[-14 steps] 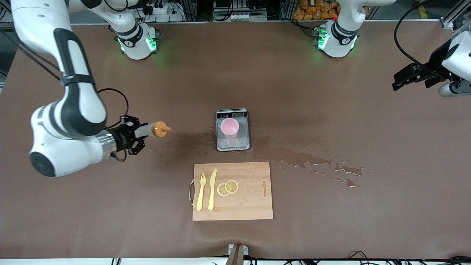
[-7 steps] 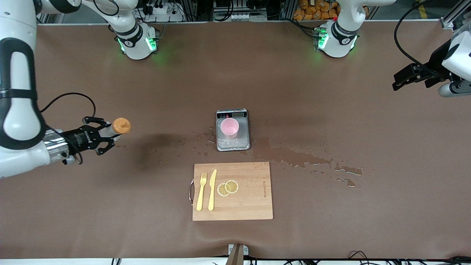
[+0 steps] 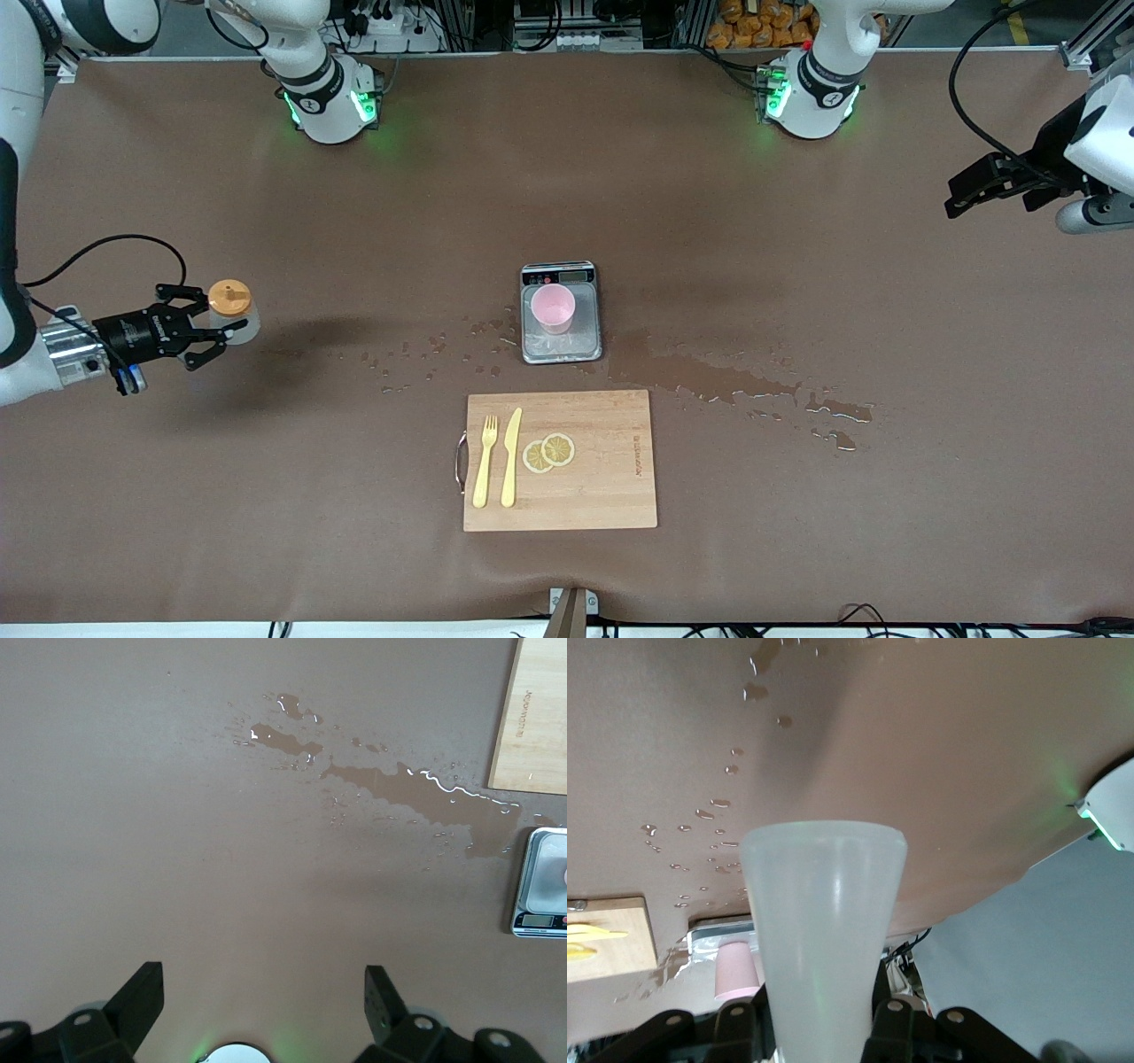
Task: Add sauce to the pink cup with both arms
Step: 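Carry the bottle back and lower it onto the table with the right gripper, then open the right gripper and release the sauce bottle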
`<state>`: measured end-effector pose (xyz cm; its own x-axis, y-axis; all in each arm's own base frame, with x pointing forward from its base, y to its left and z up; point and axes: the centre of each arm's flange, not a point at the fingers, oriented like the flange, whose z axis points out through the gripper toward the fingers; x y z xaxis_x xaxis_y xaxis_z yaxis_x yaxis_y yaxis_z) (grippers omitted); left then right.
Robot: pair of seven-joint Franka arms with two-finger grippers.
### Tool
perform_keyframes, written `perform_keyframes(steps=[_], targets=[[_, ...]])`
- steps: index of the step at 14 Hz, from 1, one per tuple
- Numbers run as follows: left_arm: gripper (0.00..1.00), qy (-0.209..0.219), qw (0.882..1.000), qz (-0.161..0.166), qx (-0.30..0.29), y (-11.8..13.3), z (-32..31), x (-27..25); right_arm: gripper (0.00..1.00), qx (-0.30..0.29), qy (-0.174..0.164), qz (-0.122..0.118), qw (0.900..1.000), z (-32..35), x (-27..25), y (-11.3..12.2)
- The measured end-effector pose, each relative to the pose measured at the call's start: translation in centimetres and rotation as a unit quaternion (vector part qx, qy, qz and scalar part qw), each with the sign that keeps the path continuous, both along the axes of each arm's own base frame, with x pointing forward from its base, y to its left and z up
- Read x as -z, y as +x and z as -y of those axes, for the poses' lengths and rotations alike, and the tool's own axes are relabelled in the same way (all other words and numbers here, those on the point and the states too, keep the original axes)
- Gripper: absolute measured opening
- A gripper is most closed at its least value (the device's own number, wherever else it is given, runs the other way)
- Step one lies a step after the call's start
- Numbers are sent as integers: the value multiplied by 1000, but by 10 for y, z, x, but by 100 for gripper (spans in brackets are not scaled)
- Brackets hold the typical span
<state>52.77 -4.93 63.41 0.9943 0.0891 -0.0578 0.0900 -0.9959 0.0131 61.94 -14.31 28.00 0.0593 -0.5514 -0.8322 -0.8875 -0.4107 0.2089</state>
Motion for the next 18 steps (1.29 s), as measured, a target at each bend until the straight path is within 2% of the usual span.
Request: perform_keyframes(steps=[4,8,11,14,18], targets=[[100,0,1000,0,0,0,0,0,40,19,58,8,998,43,50,-18],[100,0,1000,0,0,0,0,0,40,43,123,22,991,79,111,-44],[100,0,1000,0,0,0,0,0,40,73,172,11,982,91,147,-61],[100,0,1000,0,0,0,0,0,40,77,195,16,978,93,164,-69],[100,0,1000,1,0,0,0,-1,40,74,200,22,977,92,165,-69]])
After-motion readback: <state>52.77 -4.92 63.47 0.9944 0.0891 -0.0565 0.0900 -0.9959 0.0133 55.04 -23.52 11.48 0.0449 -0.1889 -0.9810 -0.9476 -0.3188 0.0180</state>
